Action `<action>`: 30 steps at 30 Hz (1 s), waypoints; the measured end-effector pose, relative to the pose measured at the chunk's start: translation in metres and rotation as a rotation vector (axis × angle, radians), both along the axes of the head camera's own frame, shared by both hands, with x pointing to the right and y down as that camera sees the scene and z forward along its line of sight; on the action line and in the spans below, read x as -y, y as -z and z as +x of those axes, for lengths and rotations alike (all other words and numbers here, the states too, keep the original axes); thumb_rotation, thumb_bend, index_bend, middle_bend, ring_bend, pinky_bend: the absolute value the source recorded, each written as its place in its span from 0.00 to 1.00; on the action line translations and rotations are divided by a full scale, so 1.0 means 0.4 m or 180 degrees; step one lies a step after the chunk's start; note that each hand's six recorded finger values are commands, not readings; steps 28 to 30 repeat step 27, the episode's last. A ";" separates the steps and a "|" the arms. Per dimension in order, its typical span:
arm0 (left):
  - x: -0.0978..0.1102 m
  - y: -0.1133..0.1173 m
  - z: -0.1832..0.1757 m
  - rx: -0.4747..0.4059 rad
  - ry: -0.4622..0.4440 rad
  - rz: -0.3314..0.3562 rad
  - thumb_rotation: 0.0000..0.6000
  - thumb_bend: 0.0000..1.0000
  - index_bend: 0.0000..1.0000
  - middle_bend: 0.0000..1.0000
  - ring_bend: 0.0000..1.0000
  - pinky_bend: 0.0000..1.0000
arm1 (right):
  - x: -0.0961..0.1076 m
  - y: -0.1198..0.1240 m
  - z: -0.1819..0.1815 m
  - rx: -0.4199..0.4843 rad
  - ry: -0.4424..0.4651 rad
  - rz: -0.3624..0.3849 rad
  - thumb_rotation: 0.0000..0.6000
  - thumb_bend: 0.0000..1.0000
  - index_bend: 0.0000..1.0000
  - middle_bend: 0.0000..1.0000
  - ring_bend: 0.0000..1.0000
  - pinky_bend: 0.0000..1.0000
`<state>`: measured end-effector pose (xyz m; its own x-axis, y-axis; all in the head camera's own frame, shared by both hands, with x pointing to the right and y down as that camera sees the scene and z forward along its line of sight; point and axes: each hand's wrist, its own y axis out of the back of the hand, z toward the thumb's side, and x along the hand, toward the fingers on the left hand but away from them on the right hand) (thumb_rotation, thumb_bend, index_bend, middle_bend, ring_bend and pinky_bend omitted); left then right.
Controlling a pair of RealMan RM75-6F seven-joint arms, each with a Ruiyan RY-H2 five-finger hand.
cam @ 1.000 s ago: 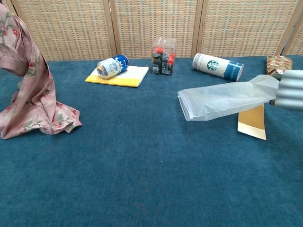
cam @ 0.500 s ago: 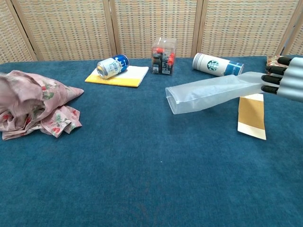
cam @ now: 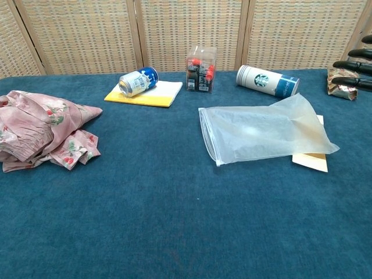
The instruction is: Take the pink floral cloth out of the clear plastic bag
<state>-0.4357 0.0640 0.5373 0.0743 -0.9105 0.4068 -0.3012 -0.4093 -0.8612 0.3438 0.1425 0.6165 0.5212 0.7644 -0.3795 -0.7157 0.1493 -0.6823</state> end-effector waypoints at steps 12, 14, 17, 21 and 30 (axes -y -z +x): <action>-0.194 0.021 -0.019 0.0106 0.0211 0.0345 1.00 0.27 0.00 0.00 0.00 0.00 | -0.081 0.095 0.032 0.1687 -0.1165 -0.0205 1.00 0.00 0.00 0.00 0.00 0.00; -0.240 0.012 -0.022 0.0119 0.0287 0.0337 1.00 0.27 0.00 0.00 0.00 0.00 | -0.100 0.100 0.035 0.1878 -0.1356 -0.0239 1.00 0.00 0.00 0.00 0.00 0.00; -0.283 0.003 -0.024 0.0152 0.0350 0.0320 1.00 0.27 0.00 0.00 0.00 0.00 | -0.121 0.103 0.040 0.2100 -0.1588 -0.0293 1.00 0.00 0.00 0.00 0.00 0.00; -0.331 -0.006 -0.032 0.0246 0.0395 0.0292 1.00 0.27 0.00 0.00 0.00 0.00 | -0.147 0.111 0.053 0.2382 -0.1895 -0.0334 1.00 0.00 0.00 0.00 0.00 0.00; -0.379 -0.021 -0.027 0.0384 0.0287 0.0262 1.00 0.27 0.00 0.00 0.00 0.00 | -0.174 0.122 0.079 0.2534 -0.2151 -0.0308 1.00 0.00 0.00 0.00 0.00 0.00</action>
